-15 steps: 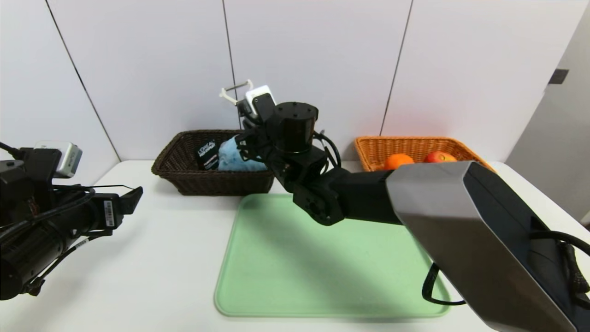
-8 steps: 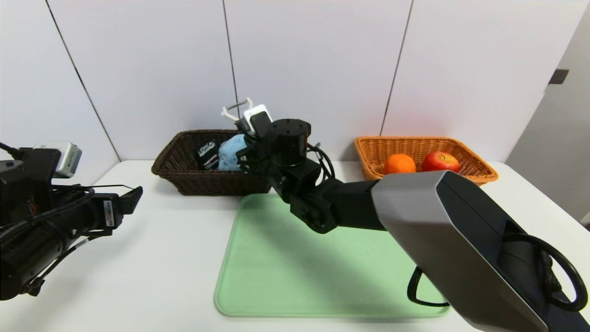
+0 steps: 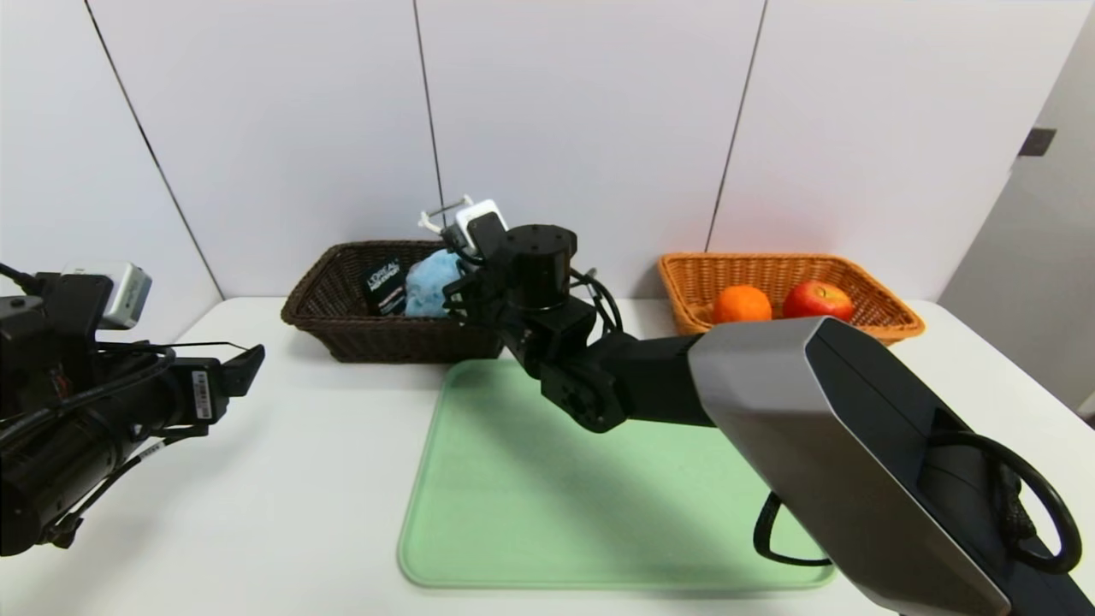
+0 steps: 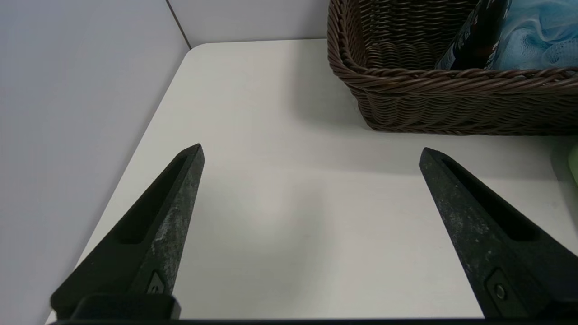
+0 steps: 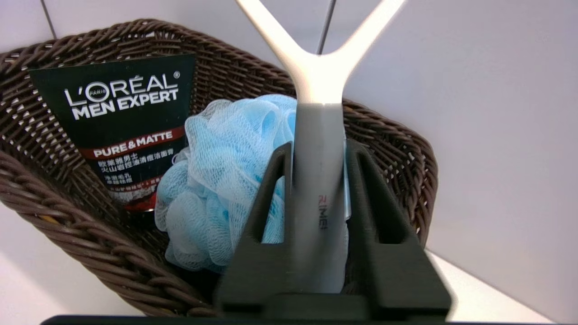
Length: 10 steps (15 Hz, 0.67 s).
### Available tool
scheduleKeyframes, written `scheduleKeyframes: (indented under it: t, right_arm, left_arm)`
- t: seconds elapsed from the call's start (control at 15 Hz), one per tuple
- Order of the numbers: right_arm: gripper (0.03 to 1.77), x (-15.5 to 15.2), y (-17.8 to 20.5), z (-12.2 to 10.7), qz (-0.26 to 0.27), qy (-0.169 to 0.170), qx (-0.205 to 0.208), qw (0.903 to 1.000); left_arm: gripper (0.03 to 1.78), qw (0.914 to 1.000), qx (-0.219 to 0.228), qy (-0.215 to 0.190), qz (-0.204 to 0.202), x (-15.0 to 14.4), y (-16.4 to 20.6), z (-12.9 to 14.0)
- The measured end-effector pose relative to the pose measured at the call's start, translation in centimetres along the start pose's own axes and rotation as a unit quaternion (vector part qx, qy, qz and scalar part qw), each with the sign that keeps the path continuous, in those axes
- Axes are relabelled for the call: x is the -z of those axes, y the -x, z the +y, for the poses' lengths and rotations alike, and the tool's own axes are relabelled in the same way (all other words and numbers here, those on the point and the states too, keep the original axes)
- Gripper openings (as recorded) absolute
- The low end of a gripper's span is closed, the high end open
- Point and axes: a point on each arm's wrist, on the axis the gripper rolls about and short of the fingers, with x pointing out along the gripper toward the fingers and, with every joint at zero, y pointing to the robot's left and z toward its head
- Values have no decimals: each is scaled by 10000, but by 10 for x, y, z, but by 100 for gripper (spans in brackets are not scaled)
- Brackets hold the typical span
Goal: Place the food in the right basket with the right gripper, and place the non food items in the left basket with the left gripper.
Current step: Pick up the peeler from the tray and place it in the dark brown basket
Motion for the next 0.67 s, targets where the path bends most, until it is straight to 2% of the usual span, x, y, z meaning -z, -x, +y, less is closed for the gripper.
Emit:
scheduleKeyframes:
  t: [0.2,0.33,0.47,0.67]
  right_arm:
    - [90,1,-1,-1,-9,-3,7,10000]
    - [109,1,-1,-1,-15,1,13,10000]
    - [123,-1,-2,-5,-136,8,78,9999]
    - [138,-13,-3,-24,-473,193,476,9976]
  left_arm:
    - [169,10000,-2,6,-13,-1,0,0]
    - [169,10000,-3,7,-28,-1,0,0]
    - [169,9999,-33,53,-148,-5,0,0]
    - [169,9984,-60,169,-540,-16,-2,1]
